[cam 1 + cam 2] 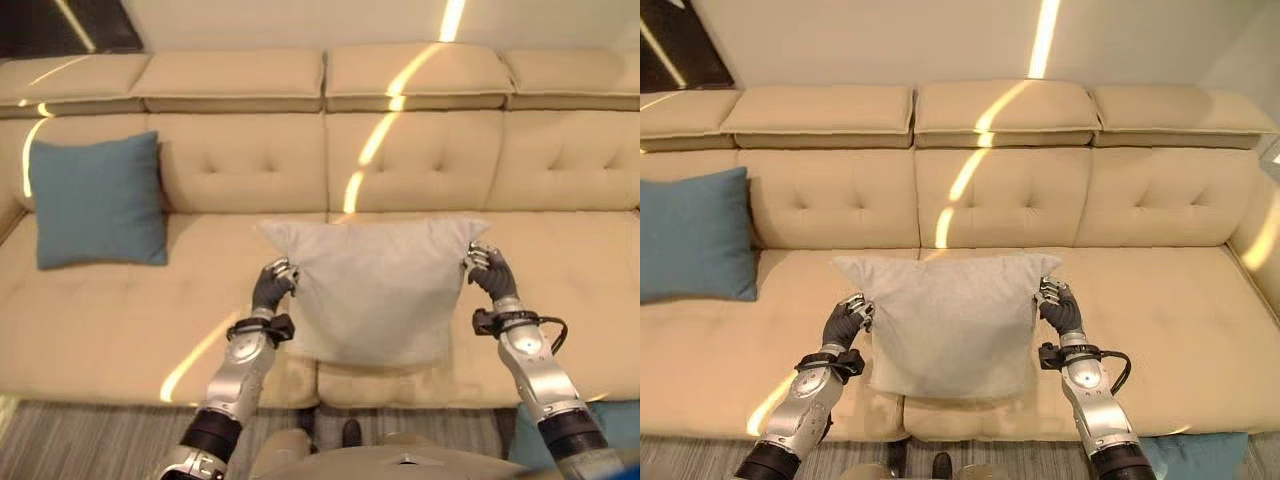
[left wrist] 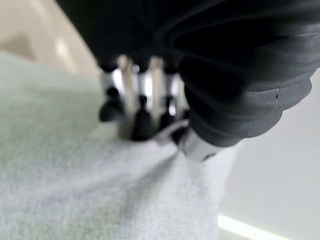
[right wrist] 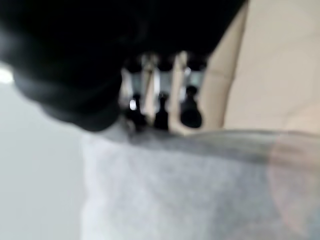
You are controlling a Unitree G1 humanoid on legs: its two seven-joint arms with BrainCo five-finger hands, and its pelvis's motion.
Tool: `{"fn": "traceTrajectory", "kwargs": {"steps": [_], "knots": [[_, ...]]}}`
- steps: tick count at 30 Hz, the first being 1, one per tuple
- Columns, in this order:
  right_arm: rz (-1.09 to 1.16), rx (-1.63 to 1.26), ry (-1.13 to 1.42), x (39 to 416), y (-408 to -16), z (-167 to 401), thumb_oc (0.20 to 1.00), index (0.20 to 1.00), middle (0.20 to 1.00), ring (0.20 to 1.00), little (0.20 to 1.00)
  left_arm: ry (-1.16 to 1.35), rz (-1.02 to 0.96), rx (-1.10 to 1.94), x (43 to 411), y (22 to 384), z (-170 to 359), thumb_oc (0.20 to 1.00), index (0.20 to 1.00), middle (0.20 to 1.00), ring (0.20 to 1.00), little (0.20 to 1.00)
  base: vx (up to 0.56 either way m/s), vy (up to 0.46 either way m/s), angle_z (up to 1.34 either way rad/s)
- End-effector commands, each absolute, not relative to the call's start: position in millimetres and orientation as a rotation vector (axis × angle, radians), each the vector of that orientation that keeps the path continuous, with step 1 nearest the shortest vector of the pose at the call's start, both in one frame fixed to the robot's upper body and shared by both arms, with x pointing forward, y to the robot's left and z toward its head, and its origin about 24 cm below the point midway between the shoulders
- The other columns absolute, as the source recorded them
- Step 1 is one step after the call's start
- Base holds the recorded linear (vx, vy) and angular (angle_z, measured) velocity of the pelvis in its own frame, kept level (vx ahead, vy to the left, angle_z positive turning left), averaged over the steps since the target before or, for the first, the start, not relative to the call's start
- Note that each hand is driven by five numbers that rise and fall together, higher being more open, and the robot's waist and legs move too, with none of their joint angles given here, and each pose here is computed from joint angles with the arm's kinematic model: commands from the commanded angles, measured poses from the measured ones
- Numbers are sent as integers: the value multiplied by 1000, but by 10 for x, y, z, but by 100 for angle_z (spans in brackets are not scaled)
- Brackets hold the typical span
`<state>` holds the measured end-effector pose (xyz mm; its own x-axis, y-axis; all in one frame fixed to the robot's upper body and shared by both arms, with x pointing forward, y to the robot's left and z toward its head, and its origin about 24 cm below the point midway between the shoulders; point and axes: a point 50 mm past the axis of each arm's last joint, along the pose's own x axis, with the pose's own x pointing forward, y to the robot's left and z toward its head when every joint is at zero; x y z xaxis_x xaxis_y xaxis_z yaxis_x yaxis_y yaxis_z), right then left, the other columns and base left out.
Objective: Pick up all the scattered cushions and arrange them neatly on the sofa.
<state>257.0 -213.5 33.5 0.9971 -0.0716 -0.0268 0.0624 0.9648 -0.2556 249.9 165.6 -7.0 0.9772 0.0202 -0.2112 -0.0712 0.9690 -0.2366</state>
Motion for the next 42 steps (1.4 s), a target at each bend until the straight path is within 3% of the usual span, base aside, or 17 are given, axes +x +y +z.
{"fn": "traceTrajectory", "kwargs": {"steps": [1,18,30,42], "knots": [[-26,-226,-182,2680,-2001,718,200,200,200,200,200,-126,-73,-221,2686,1617,577,200,200,200,200,200,74,169,15],[33,-221,-355,2890,-1800,1149,200,200,200,200,200,-305,-69,-165,2806,1673,997,200,200,200,200,200,39,41,-2],[-35,-303,-725,3519,-1603,2589,200,200,200,200,200,-658,-89,29,3539,1366,2326,200,200,200,200,200,-106,2,15],[-117,-409,-859,3721,-1439,3593,200,200,200,200,200,-831,-54,106,3741,1241,3336,200,200,200,200,200,-39,24,-5]]}}
